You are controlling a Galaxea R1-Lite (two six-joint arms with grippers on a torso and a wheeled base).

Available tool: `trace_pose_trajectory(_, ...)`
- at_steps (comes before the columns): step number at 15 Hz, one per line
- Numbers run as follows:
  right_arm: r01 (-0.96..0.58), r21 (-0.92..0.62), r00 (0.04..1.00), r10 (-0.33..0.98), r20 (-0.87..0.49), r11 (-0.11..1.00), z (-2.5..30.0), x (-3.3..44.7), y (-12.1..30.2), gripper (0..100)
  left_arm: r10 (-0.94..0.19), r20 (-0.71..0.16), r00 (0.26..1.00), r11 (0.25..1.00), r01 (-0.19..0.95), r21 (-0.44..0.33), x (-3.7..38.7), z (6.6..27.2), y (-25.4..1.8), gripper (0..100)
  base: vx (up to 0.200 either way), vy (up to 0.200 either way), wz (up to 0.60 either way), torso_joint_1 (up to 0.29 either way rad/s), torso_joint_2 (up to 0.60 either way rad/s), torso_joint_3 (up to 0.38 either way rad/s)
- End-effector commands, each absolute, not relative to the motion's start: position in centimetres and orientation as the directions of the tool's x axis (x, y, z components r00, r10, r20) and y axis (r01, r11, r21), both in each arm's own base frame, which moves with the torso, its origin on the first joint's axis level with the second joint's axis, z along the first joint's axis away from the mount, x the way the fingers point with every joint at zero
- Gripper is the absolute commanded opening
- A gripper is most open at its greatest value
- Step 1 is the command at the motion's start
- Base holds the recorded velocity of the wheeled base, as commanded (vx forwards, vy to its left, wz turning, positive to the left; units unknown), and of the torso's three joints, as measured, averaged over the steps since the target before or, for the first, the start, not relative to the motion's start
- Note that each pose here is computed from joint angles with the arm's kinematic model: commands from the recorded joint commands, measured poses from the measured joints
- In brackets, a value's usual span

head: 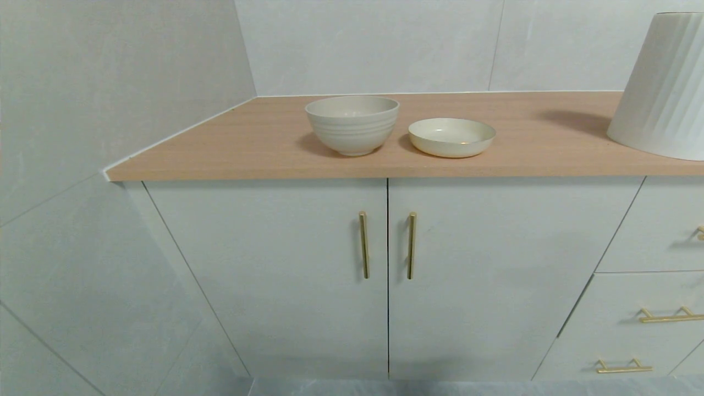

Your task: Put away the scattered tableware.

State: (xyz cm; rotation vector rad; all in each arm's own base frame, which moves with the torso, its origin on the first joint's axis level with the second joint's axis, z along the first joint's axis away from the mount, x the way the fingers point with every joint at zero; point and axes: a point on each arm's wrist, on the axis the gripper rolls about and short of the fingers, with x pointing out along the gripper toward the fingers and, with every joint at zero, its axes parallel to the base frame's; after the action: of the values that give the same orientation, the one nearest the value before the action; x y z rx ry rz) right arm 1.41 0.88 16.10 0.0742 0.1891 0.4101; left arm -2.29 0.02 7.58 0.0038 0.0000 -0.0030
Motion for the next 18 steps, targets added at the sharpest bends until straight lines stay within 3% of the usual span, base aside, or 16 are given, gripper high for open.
trace_pose_trajectory(1, -0.517, 0.155, 0.802, 0.540, -0.257, 0.842, 18.4, 7.3, 2.2, 100, -0.003, 0.000, 1.000, 1.000, 0.003, 0.003, -2.3, 7.6, 0.0, 100, 0.000, 0.000, 0.00, 0.000, 0.00, 0.000)
trace_pose_trajectory(6, -0.611, 0.139, 0.735, 0.623, -0.267, 0.780, 20.8, 15.2, 6.4, 100, -0.003, 0.000, 1.000, 1.000, 0.003, 0.003, -2.3, 7.6, 0.0, 100, 0.000, 0.000, 0.00, 0.000, 0.00, 0.000)
trace_pose_trajectory(10, -0.701, 0.190, 0.627, 0.721, -0.295, 0.687, 23.1, 19.9, 11.9, 100, -0.003, 0.000, 1.000, 1.000, 0.003, 0.005, -2.3, 7.6, 0.0, 100, 0.000, 0.000, 0.00, 0.000, 0.00, 0.000)
trace_pose_trajectory(15, -0.685, 0.239, 0.576, 0.713, -0.400, 0.688, 20.0, 22.1, 13.6, 100, -0.003, 0.000, 1.000, 1.000, 0.003, 0.005, -2.3, 7.6, 0.0, 100, 0.000, 0.000, 0.00, 0.000, 0.00, 0.000)
trace_pose_trajectory(18, -0.702, 0.243, 0.564, 0.731, -0.383, 0.669, 19.3, 22.8, 14.9, 100, -0.003, 0.000, 1.000, 1.000, 0.003, 0.005, -2.3, 7.6, 0.0, 100, 0.000, 0.000, 0.00, 0.000, 0.00, 0.000)
